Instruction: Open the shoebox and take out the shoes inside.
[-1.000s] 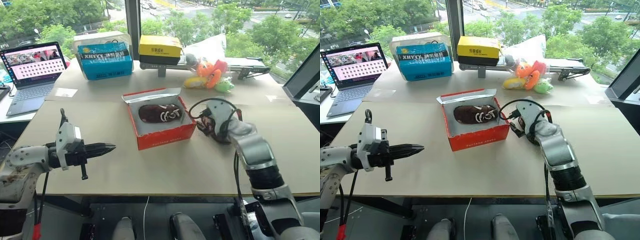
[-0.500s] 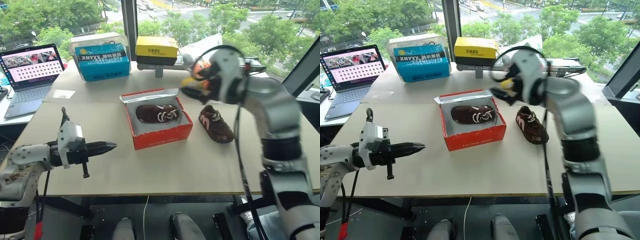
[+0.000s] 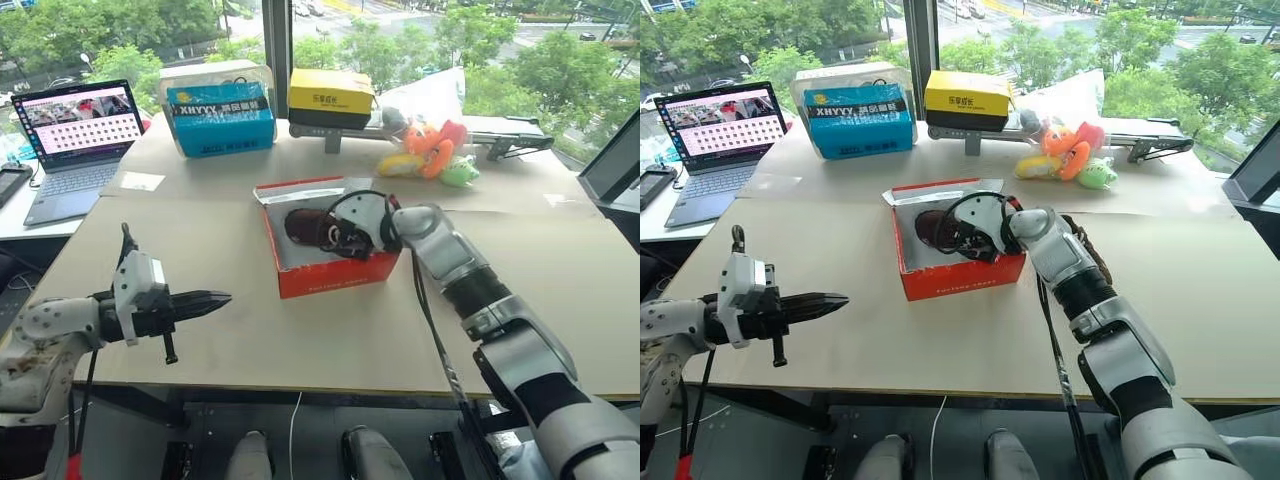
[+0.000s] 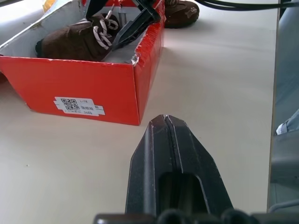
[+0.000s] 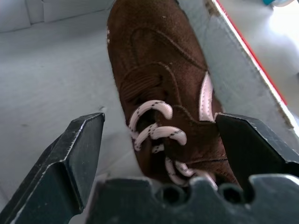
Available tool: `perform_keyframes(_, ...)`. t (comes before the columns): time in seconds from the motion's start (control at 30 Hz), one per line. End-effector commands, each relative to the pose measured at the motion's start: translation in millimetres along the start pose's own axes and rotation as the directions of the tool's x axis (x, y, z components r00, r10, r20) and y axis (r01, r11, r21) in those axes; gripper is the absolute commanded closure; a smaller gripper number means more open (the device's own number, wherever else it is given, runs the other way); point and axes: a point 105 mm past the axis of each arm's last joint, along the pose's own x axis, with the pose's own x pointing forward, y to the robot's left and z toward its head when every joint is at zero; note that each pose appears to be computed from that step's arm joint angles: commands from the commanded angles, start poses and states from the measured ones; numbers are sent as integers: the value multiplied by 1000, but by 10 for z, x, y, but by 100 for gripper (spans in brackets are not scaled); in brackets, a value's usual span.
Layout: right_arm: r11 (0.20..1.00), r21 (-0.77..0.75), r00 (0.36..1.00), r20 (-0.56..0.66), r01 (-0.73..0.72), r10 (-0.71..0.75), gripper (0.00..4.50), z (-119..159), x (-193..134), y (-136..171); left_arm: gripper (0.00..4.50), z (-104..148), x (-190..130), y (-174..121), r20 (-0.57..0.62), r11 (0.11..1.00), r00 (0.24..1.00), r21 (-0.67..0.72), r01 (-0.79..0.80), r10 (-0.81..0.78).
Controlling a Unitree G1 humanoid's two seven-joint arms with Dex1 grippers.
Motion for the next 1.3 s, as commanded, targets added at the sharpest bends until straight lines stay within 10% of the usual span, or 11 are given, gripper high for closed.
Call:
perform_keyframes(0.03, 995, -74, 998, -12, 66, -67, 6, -4, 50, -102, 450, 131, -51, -1, 33, 999, 999, 48, -20, 18)
perform_keyframes(0.2, 992, -104, 997, -8, 70, -72, 6, 0, 129, -59, 450, 134, -66, -8, 31, 999, 999, 48, -23, 22)
perform_keyframes(0.63, 995, -77, 998, -2, 58, -58, 379, -10, 140, -1, 450, 137, -70, -5, 28, 998, 999, 52, -21, 19)
perform_keyframes(1.3, 995, 74, 959, 272, 61, -79, 379, 787, -502, -230, 450, 117, -38, 2, 27, 999, 1000, 50, -6, 5)
